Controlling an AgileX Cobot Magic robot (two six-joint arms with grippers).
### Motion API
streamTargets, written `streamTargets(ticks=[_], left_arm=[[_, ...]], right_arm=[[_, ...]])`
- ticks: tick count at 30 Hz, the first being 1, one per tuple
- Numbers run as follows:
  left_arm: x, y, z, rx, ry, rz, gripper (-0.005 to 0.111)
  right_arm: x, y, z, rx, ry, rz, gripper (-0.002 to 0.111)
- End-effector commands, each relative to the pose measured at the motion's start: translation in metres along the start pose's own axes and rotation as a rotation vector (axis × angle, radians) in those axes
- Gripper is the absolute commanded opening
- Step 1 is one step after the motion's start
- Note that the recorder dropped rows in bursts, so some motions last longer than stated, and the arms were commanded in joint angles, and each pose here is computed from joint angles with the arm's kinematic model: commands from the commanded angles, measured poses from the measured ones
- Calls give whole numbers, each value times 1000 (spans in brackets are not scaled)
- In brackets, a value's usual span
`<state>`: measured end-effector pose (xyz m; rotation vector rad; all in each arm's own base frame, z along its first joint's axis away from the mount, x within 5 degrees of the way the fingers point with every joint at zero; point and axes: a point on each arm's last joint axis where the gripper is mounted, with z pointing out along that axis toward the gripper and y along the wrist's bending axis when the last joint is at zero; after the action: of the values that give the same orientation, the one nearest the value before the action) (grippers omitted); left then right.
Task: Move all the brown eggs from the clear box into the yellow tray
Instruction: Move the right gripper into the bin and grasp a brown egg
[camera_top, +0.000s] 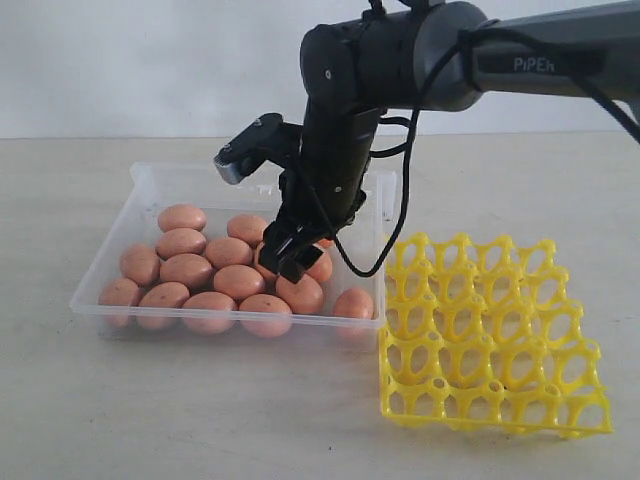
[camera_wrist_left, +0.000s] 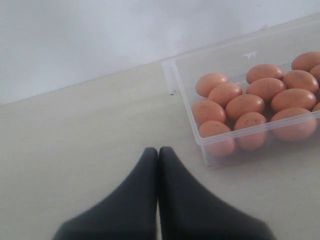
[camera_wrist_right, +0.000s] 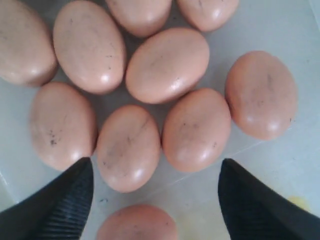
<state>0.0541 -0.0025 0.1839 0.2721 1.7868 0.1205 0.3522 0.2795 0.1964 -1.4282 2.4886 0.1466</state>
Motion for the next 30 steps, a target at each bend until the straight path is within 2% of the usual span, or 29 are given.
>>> streamTargets(ticks=[1, 6, 8, 10, 13, 21, 23, 24, 25, 30], left_arm=[[-1, 0, 0, 4, -11, -6, -4], [-1, 0, 0, 4, -11, -6, -4], [-1, 0, 0, 4, -11, -6, -4], [-1, 0, 0, 4, -11, -6, -4], [-1, 0, 0, 4, -11, -6, -4], [-1, 0, 0, 4, -11, -6, -4], [-1, 0, 0, 4, -11, -6, -4], [-1, 0, 0, 4, -11, -6, -4], [-1, 0, 0, 4, -11, -6, -4], [-1, 0, 0, 4, -11, -6, -4]], right_arm=[[-4, 1, -2, -9, -33, -47, 65], [-5, 2, 3, -22, -38, -70, 47], [-5, 2, 8, -27, -34, -66, 44], [-4, 2, 16, -40, -20, -59, 45], [-2, 3, 28, -57, 1, -52, 53], [2, 3, 56, -69, 34, -41, 52], [2, 2, 56, -68, 32, -41, 29], [2, 2, 56, -66, 33, -43, 5], [2, 2, 56, -67, 34, -38, 0], [4, 4, 45, -82, 66, 29, 0]])
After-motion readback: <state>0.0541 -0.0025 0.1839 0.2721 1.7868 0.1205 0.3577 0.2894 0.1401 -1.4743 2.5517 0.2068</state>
